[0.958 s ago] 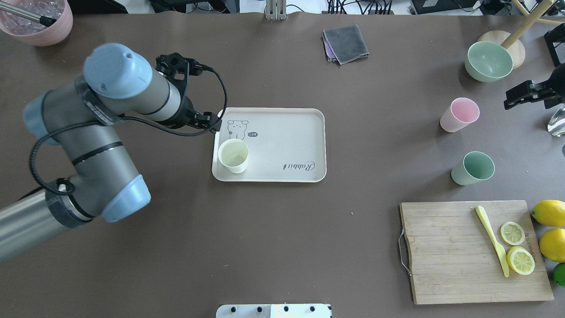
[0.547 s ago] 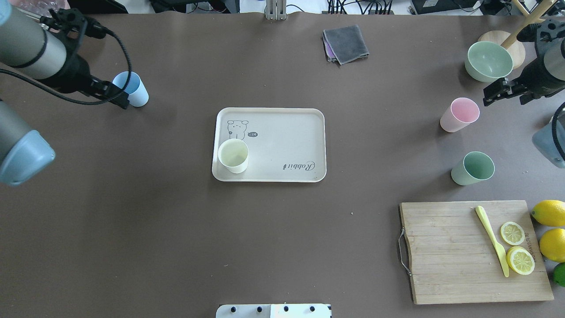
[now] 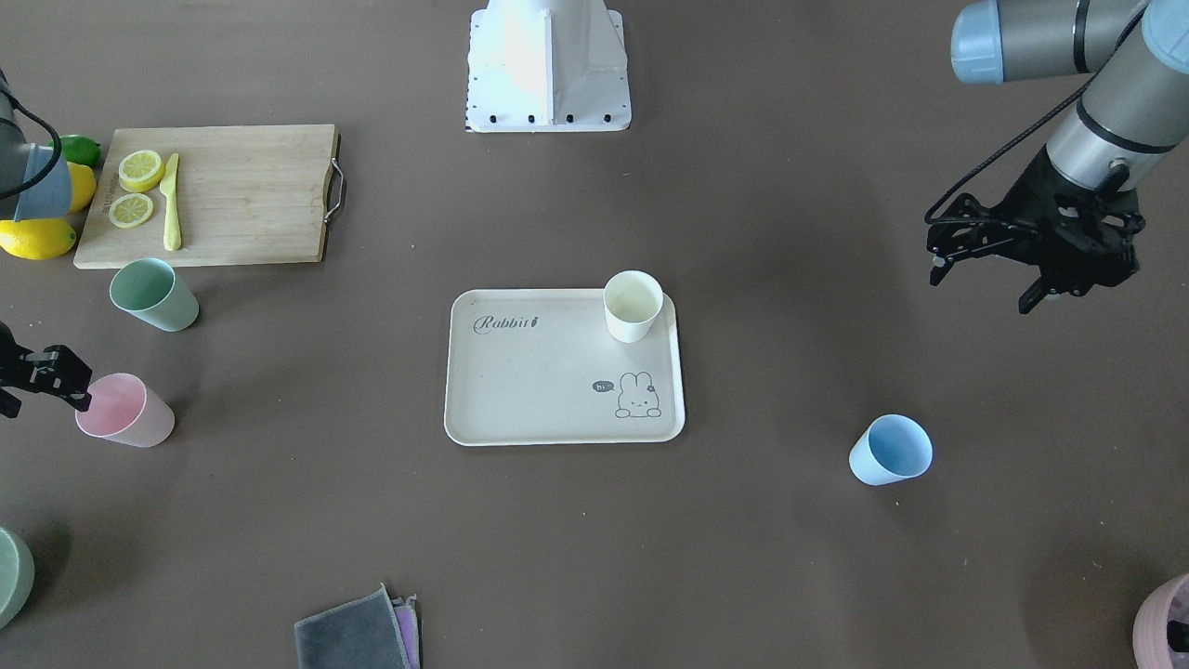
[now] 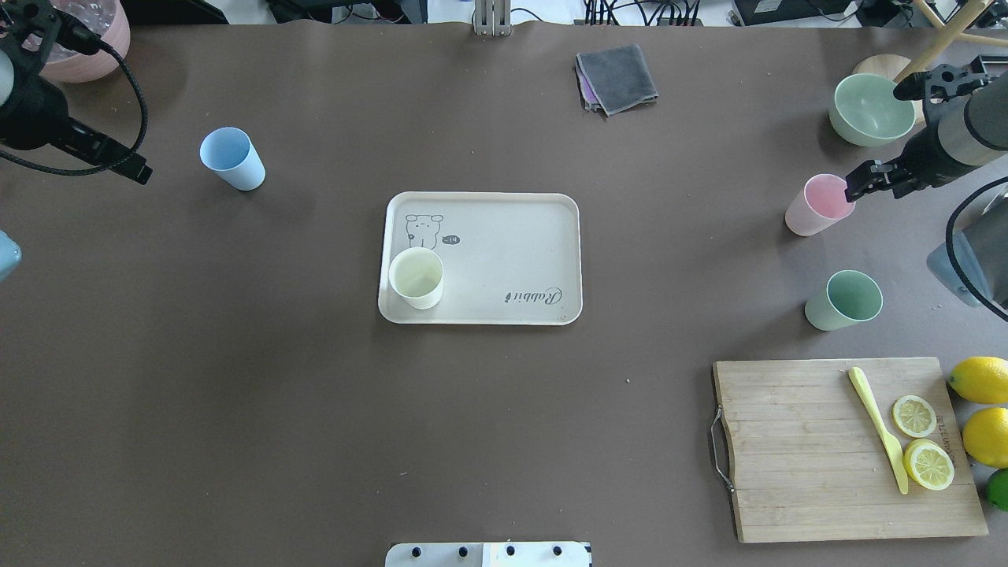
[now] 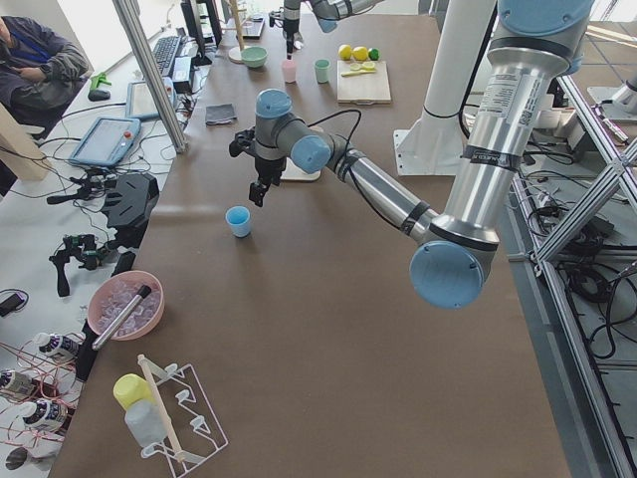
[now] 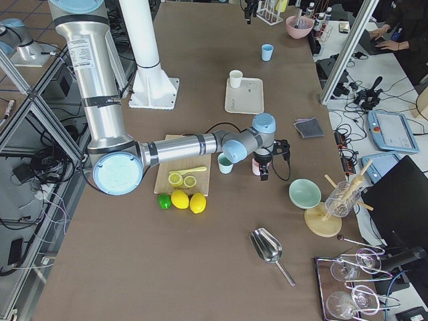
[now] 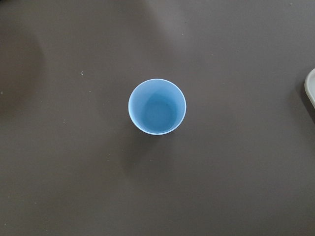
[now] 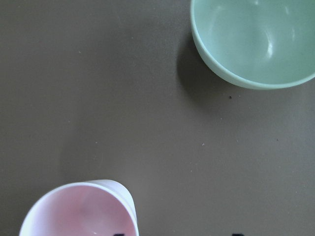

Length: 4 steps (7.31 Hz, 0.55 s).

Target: Place all cups on tray

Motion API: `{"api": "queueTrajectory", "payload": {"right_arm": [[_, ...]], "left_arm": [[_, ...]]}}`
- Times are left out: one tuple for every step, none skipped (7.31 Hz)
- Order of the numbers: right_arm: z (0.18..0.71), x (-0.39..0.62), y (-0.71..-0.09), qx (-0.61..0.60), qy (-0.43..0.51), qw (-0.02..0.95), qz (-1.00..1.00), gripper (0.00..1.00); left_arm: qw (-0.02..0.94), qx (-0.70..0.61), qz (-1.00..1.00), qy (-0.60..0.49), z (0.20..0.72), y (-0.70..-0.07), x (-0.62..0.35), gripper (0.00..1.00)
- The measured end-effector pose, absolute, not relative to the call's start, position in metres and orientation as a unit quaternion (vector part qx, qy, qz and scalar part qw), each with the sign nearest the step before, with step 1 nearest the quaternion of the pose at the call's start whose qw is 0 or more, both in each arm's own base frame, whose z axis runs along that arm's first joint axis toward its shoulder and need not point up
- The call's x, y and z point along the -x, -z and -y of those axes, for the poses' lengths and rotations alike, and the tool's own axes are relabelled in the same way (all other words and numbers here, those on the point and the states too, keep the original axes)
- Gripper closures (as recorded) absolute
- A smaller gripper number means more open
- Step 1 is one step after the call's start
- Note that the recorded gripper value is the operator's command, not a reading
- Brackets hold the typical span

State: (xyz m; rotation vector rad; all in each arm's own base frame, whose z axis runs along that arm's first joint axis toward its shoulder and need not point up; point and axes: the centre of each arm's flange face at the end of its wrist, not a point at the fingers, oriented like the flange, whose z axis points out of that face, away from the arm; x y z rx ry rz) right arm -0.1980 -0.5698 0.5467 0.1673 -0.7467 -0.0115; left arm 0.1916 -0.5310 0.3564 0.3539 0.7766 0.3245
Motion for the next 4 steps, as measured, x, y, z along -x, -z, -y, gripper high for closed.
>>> {"api": "queueTrajectory", "payload": {"right_arm": [[0.569,0.204,-0.545,-0.079,0.004,0.927,0.366,0.48],[0.569,0.211,-0.542,-0.077,0.002,0.926,0.368,0.79],[0.568,0.216,-0.541,-0.075,0.002,0.926,0.369,1.0],[0.567,0.22,-0.541,-0.074,0.004,0.926,0.37,1.0]], "left_arm": [[0.898,-0.171,-0.375,-0.157,0.531,-0.357,-0.191,0.01],[0.898,-0.17,-0.375,-0.156,0.531,-0.357,-0.191,0.01],[0.898,-0.17,-0.375,-0.155,0.531,-0.358,-0.191,0.01],[0.898,-0.169,-0.375,-0.154,0.531,-0.358,-0.191,0.01]]}}
